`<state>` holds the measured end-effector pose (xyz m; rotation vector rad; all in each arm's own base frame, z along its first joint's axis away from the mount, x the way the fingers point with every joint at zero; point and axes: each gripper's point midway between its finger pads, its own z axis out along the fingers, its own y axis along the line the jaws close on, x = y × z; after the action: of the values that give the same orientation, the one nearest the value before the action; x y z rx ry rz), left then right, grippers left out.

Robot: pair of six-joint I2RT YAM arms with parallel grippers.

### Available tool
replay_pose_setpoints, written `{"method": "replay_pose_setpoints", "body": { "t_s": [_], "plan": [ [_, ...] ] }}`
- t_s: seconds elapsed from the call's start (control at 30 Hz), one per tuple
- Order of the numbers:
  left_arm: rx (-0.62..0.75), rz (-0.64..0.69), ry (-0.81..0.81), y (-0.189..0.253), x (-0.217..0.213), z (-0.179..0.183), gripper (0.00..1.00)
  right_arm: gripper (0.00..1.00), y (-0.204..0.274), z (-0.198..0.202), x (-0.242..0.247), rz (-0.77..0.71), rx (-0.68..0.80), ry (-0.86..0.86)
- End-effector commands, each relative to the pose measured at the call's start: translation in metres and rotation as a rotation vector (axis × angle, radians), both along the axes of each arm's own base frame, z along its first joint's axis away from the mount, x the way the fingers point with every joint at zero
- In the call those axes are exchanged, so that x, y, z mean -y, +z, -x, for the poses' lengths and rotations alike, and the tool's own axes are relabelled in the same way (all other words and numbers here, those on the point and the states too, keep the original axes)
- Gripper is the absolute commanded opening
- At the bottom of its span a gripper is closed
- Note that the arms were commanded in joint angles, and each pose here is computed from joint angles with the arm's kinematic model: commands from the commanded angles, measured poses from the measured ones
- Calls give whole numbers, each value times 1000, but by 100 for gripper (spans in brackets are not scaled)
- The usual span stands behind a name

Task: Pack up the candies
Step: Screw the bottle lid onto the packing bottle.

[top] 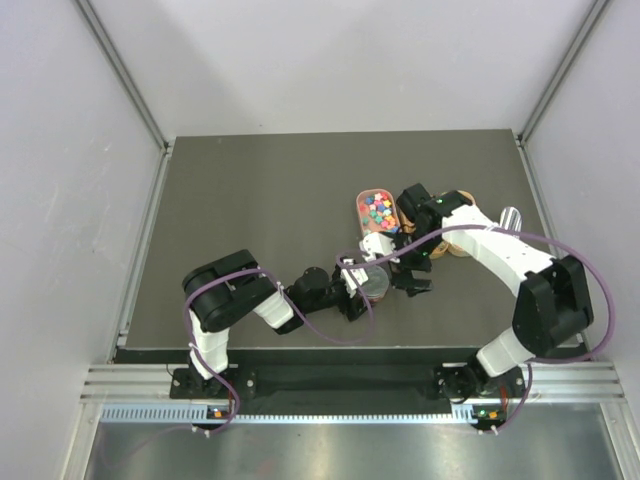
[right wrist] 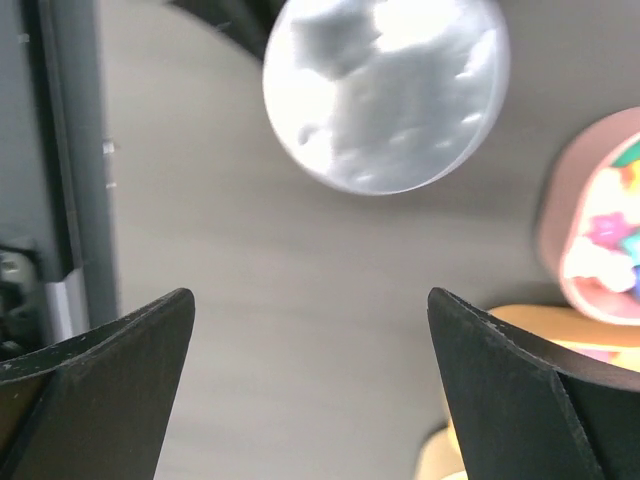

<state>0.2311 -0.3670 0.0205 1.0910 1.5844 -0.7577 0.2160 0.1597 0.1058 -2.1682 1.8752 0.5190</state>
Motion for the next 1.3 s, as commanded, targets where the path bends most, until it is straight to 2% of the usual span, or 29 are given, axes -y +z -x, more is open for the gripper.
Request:
{"method": "replay_pose_setpoints", "body": {
  "t_s": [0.0,0.2,0.63,1.27],
  "plan": [
    [-95,-212,29,-58,-36,11,71,100,5,-30,-28,-89,20,27],
    [-96,-214,35,-58,-37,11,71,100,-1,-41,-58,-138,-33,85],
    [-94,-212,45,-57,-37,9,71,100,-6,-11,-78,-133,-102,278],
    [-109,-193,89,-55,-40,-1,70,100,-20,34,-36,-48,-133,183]
  ]
}}
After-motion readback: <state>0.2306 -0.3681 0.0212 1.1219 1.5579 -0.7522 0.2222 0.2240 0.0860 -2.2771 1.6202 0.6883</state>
